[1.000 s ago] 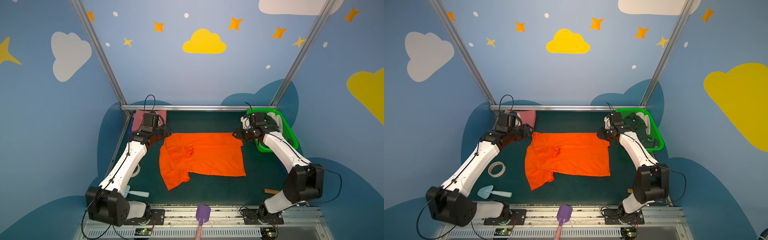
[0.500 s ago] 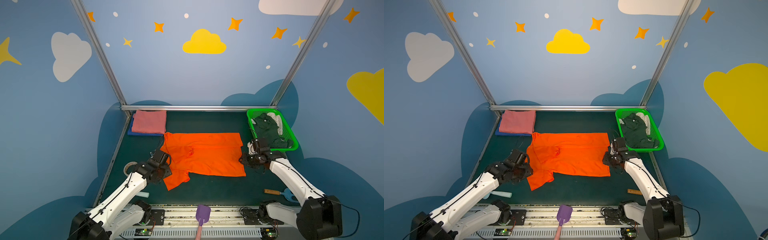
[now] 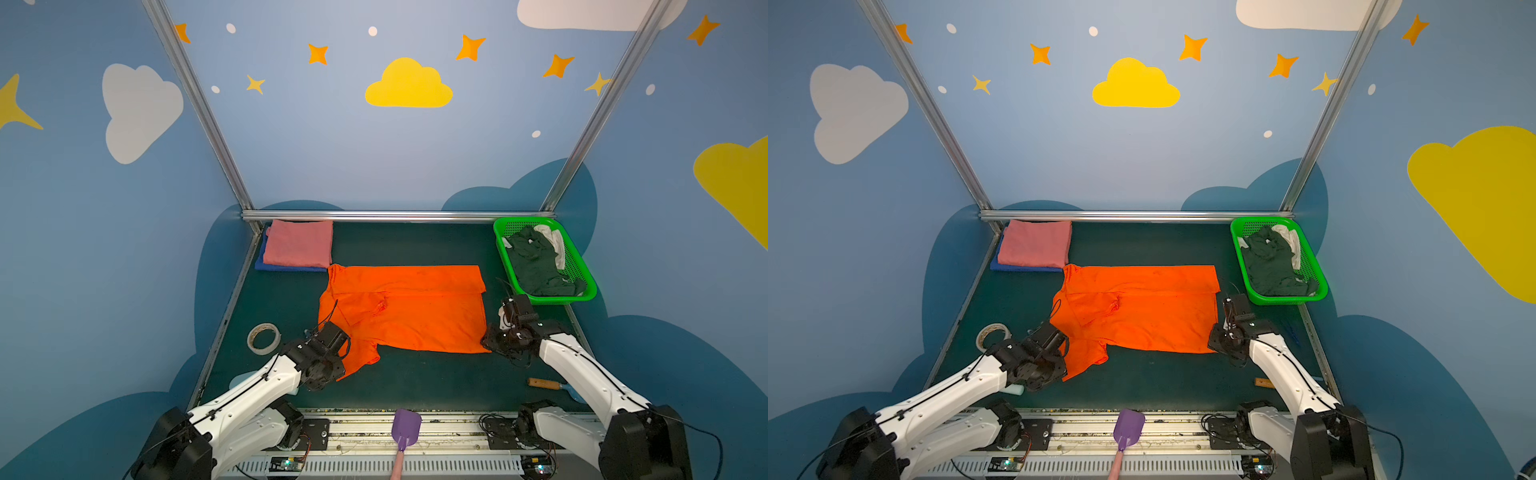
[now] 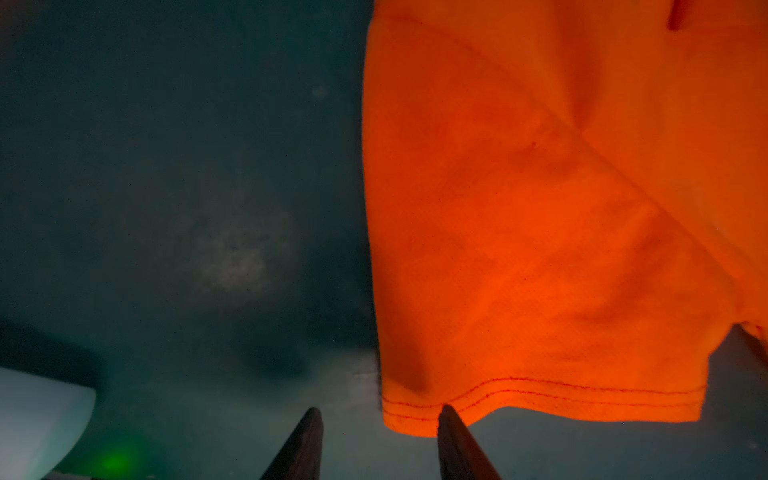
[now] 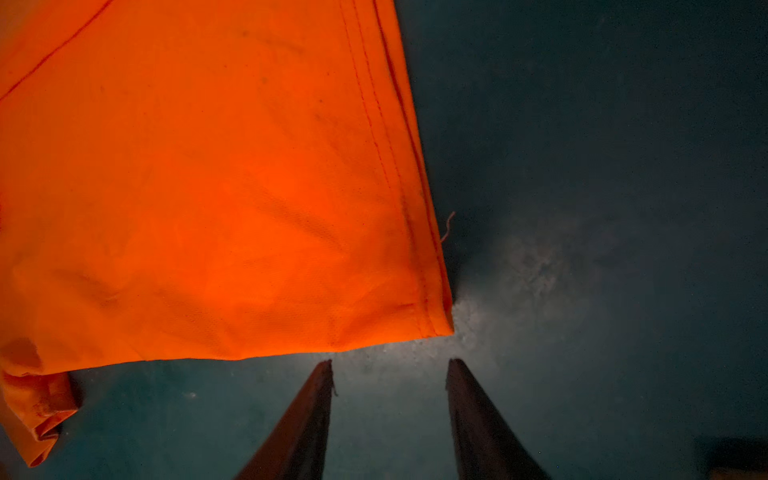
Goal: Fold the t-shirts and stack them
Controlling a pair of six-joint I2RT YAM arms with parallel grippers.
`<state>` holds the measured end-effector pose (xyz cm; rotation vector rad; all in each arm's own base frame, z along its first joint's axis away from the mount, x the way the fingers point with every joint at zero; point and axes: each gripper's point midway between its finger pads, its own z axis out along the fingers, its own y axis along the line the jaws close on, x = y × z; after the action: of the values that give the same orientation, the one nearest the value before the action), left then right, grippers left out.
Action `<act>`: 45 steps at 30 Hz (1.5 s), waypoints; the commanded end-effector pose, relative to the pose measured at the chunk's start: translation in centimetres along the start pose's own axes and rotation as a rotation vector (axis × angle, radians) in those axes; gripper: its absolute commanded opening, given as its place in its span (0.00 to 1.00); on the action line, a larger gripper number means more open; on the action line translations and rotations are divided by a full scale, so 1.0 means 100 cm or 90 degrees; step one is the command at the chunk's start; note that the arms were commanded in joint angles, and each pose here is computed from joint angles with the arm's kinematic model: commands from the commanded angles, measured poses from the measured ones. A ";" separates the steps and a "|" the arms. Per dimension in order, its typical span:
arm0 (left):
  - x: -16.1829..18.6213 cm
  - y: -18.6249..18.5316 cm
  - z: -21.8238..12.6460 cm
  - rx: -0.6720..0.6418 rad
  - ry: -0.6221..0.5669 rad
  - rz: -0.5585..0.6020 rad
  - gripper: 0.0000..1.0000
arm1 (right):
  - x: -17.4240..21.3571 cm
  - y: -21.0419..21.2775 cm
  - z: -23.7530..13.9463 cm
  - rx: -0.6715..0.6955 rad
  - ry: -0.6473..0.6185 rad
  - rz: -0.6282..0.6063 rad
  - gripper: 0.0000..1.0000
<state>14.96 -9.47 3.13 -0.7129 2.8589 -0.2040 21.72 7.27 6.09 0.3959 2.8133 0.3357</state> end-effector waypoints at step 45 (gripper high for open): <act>-0.016 -0.019 -0.001 0.027 -0.040 0.000 0.05 | 0.004 -0.025 0.018 0.087 0.012 0.033 0.53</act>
<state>16.93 -10.77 3.31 -0.7228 2.7953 -0.2786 20.48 5.54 3.42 0.4838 2.8783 0.1785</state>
